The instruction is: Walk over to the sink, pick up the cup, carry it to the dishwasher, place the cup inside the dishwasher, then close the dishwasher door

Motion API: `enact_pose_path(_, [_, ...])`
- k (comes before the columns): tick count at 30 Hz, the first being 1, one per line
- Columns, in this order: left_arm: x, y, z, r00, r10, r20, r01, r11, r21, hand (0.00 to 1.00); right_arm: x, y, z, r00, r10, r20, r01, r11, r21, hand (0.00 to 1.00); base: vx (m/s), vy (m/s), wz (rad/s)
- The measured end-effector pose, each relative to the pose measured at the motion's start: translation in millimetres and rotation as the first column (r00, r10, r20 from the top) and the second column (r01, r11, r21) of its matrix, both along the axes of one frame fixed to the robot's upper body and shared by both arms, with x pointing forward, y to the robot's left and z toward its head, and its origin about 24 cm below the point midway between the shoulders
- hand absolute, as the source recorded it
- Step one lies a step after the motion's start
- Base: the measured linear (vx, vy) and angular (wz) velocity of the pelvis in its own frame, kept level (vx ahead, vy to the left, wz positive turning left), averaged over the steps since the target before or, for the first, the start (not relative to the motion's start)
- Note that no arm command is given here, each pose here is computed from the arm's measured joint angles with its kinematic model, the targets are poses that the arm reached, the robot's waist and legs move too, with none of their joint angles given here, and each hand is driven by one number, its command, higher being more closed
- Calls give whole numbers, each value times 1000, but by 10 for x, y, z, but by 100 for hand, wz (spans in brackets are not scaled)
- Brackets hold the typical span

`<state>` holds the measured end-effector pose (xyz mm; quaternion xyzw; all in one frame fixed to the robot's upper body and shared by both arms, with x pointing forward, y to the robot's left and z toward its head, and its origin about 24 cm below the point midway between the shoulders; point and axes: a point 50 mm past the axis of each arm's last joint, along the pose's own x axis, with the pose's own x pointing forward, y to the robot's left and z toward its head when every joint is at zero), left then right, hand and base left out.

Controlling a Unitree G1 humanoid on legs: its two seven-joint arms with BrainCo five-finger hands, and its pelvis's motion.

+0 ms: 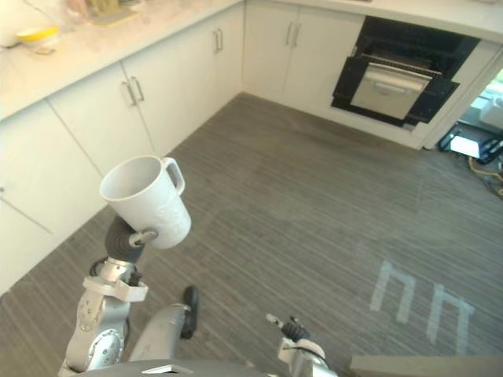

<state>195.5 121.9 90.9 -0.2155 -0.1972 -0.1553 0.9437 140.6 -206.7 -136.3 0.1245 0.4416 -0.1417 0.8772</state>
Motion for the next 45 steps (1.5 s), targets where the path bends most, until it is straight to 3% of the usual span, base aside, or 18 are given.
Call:
enact_pose_path(7, [20, -37, 19, 996, -92, -5, 92, 993, 70, 100, -272, 239, -95, 999, 27, -40, -24, 998, 65, 0, 476, 185, -10])
enact_pose_path(9, [21, -52, 44, 995, -97, 4, 97, 993, 73, 100, -217, 262, -31, 997, 75, 17, -75, 996, 39, 0, 469, 141, -25])
enact_pose_path(12, [22, -246, 80, 981, -194, 23, 191, 977, 92, 100, -159, 252, 73, 991, 92, 97, -93, 996, 8, 0, 534, 106, 2])
enact_pose_path(18, [-54, -586, 89, 925, -378, 33, 373, 923, 94, 100, -207, 163, 232, 981, -6, 195, 5, 1000, 1, 0, 670, -30, 51])
enact_pose_path(25, [-70, -695, 23, 926, -376, 23, 375, 926, 43, 100, -125, -7, 397, 970, 62, 236, -53, 998, -43, 0, 822, -229, 35])
enact_pose_path(29, [-81, -692, -73, 930, -367, -24, 367, 929, 32, 100, -95, 79, 419, 969, 88, 229, -85, 996, -25, 0, 791, -232, -20])
enact_pose_path(34, [-102, -549, -157, 955, -295, -38, 296, 955, 23, 100, 250, 232, 535, 942, 140, 305, -136, 990, -34, 0, 696, -85, -92])
enact_pose_path(38, [-175, -501, -214, 959, -277, -57, 279, 960, 27, 100, 392, 188, 565, 932, 55, 357, -45, 998, -36, 0, 731, 189, -99])
enact_pose_path(41, [-144, -477, -233, 951, -304, -48, 307, 947, 94, 100, 193, 54, 366, 950, -123, 287, 133, 991, -16, 0, 764, 294, -33])
enact_pose_path(42, [-64, -486, -173, 947, -321, -9, 320, 940, 116, 100, 66, -90, 287, 932, -236, 276, 258, 965, -46, 0, 721, 206, 2])
enact_pose_path(45, [45, -379, -130, 948, -319, 19, 312, 935, 167, 100, -146, -287, 274, 861, -394, 322, 442, 893, -89, 0, 647, 218, -12])
